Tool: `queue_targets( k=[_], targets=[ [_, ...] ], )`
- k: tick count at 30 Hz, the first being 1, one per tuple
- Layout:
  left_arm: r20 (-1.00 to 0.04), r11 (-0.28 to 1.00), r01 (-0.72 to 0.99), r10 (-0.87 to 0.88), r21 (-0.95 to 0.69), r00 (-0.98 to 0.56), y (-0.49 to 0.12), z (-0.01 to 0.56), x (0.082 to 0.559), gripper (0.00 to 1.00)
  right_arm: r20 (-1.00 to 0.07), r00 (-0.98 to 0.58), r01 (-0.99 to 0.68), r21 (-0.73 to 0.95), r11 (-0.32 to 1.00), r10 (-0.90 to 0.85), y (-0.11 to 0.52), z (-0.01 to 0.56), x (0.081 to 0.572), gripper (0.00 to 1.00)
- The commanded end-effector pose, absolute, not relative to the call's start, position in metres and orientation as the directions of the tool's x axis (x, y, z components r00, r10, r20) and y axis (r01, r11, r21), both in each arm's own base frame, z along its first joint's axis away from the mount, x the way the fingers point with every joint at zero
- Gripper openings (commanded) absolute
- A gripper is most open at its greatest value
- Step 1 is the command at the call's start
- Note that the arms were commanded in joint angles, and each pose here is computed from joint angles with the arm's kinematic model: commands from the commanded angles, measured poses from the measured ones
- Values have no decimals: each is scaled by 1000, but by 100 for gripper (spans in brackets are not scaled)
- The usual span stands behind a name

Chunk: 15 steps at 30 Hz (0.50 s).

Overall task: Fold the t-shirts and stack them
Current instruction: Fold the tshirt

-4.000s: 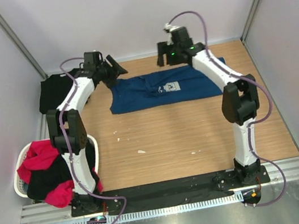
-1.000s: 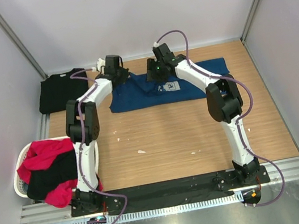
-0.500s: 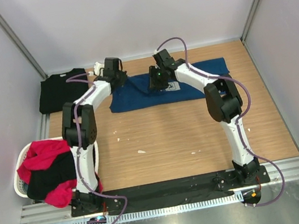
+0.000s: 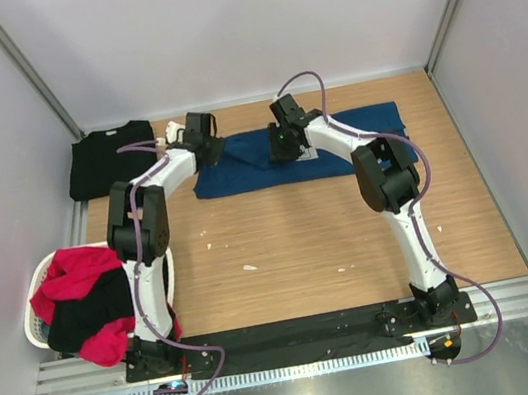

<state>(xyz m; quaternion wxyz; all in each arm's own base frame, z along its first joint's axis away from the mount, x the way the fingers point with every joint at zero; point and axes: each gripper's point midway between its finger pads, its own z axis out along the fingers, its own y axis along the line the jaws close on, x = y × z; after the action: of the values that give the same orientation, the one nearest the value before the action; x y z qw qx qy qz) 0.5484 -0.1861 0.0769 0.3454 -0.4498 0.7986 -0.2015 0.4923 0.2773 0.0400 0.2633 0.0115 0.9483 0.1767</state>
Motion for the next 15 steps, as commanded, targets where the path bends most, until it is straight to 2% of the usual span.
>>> queue_targets(
  k=[1, 8, 10, 13, 15],
  targets=[
    [-398, 502, -572, -864, -648, -307, -177, 107, 542, 0, -547, -830, -82, 312, 946, 109, 275, 47, 512, 39],
    [-430, 545, -621, -835, -562, -343, -167, 81, 525, 0, -568, -816, -83, 297, 951, 106, 263, 64, 521, 39],
    [-448, 565, -619, -821, -545, -354, -167, 78, 524, 5, -580, -811, -114, 298, 948, 85, 262, 77, 521, 41],
    [-487, 596, -612, -795, -520, -361, -162, 85, 525, 13, -616, -787, -194, 310, 931, 41, 263, 111, 523, 49],
    [-503, 611, -600, -784, -516, -365, -161, 93, 526, 30, -650, -760, -234, 316, 920, 30, 257, 140, 525, 55]
  ],
)
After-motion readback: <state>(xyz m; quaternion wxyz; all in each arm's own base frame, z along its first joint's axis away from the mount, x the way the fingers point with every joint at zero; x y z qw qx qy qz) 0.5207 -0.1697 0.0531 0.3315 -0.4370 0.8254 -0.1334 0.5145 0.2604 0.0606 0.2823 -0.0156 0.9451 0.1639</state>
